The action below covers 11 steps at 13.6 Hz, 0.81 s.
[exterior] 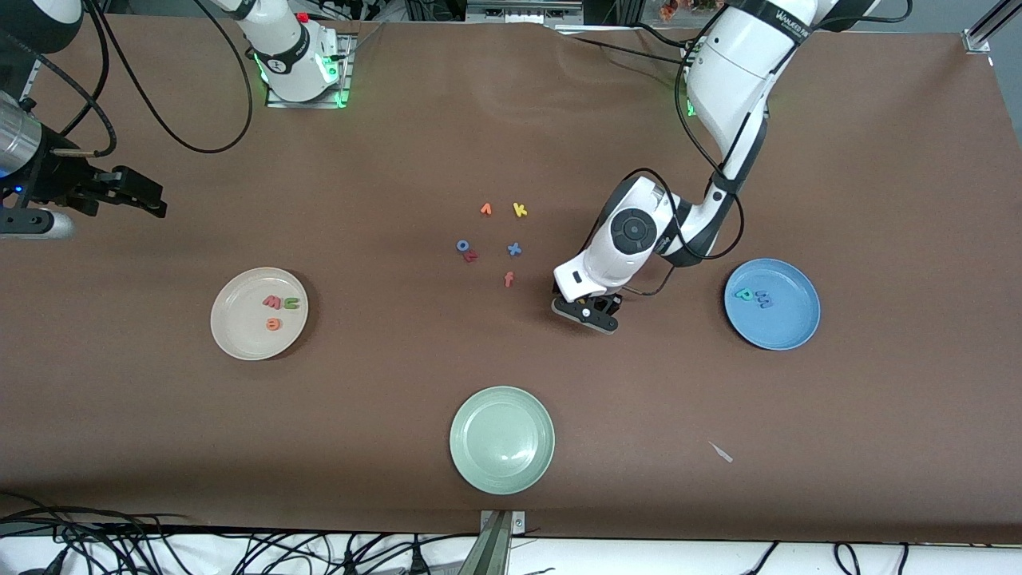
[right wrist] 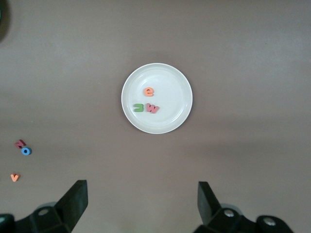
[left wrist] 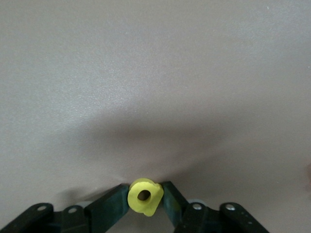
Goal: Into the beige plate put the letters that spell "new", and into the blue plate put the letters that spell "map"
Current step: 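Move the left gripper to the yellow a and grasp it, then carry the yellow a onto the blue plate and release it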
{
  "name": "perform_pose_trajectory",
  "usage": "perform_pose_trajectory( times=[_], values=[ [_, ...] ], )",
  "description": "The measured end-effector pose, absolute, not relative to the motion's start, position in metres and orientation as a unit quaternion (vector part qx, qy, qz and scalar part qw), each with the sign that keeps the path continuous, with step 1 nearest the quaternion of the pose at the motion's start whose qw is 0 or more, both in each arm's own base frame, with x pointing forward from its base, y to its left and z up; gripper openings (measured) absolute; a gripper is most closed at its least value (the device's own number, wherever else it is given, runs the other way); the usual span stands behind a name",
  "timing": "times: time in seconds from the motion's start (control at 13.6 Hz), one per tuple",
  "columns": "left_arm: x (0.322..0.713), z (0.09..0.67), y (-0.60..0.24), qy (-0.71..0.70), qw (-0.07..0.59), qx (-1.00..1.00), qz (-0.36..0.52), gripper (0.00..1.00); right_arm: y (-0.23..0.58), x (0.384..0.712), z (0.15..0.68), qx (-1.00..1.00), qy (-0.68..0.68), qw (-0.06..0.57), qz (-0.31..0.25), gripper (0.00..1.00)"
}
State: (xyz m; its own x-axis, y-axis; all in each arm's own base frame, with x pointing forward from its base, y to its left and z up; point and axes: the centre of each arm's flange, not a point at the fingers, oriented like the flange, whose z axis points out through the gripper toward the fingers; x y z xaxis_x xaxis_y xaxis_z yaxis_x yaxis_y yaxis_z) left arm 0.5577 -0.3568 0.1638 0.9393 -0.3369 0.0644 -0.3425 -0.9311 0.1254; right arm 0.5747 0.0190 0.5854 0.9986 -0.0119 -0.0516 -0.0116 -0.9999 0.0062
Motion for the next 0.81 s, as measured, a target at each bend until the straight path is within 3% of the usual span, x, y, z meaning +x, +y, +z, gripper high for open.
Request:
perform_pose_trajectory(
  times=[0.37, 0.81],
  values=[
    [0.571, 0.168, -0.335, -0.162, 0.061, 0.985, 0.023, 0.37, 0.017, 0.575, 0.585, 1.0, -0.007, 0.003, -0.026, 1.0],
    [0.62, 0.241, -0.176, -0.141, 0.035, 0.989, -0.019, 0.33, 0.017, 0.575, 0.585, 1.0, -0.008, 0.003, -0.026, 1.0]
  ],
)
